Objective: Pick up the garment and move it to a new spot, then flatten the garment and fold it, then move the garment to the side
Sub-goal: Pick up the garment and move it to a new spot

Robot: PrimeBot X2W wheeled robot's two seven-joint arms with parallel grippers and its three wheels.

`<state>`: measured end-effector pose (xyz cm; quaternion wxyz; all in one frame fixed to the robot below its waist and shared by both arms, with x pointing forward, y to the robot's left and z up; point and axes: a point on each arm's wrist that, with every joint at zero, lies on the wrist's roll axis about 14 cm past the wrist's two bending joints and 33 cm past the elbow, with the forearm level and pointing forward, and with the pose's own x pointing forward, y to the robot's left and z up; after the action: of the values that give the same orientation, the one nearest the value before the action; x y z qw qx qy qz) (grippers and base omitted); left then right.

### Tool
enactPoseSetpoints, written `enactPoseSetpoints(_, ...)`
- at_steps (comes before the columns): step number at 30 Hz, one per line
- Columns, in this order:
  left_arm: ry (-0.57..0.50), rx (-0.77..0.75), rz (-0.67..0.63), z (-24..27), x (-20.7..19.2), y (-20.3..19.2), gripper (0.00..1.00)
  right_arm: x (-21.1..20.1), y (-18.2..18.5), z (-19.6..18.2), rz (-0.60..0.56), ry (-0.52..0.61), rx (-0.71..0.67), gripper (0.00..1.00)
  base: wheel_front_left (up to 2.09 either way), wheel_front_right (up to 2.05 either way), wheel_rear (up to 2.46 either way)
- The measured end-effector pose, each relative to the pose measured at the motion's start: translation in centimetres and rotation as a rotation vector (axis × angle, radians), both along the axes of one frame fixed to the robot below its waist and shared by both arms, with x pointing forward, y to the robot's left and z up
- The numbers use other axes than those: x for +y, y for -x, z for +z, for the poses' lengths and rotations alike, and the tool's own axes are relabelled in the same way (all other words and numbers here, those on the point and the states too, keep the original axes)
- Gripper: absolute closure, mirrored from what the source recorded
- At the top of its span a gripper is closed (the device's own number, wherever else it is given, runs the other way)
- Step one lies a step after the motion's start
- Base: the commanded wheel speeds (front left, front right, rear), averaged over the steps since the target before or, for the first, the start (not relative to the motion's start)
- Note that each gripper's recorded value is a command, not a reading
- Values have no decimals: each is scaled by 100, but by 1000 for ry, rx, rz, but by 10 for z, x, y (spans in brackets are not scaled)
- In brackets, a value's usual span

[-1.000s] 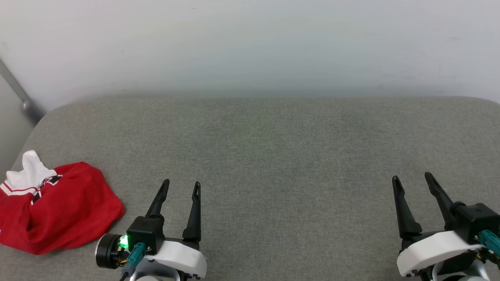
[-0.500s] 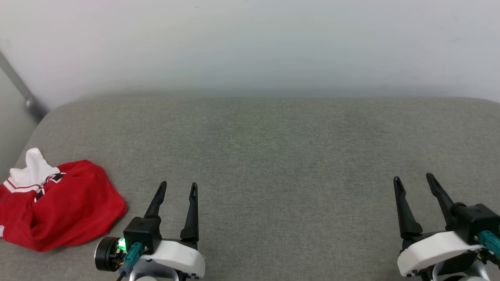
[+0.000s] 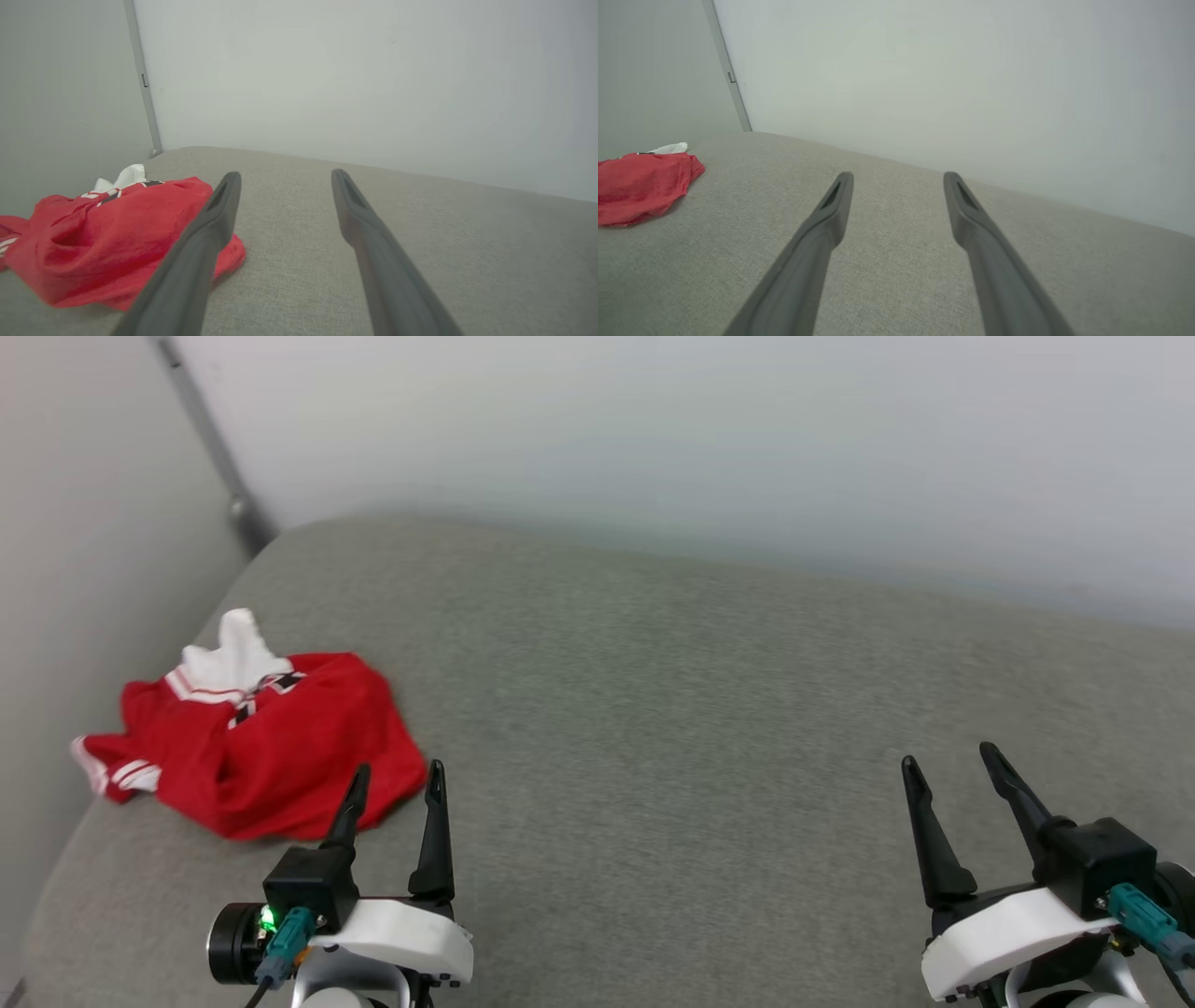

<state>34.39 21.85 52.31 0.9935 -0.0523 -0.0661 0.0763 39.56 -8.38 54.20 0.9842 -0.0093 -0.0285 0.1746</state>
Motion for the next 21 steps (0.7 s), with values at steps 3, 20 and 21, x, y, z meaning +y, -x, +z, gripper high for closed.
enactPoseSetpoints(3,8,2,63,-1,18,13,0,23,-3,0,65,-2,0,0,0,0,0)
enactPoseSetpoints(20,11,-27,352,8,96,83,0,125,0,-1,355,-27,8,0,0,0,0)
enactPoseSetpoints(21,13,-28,360,8,98,85,0,127,0,-1,362,-28,8,0,0,0,0)
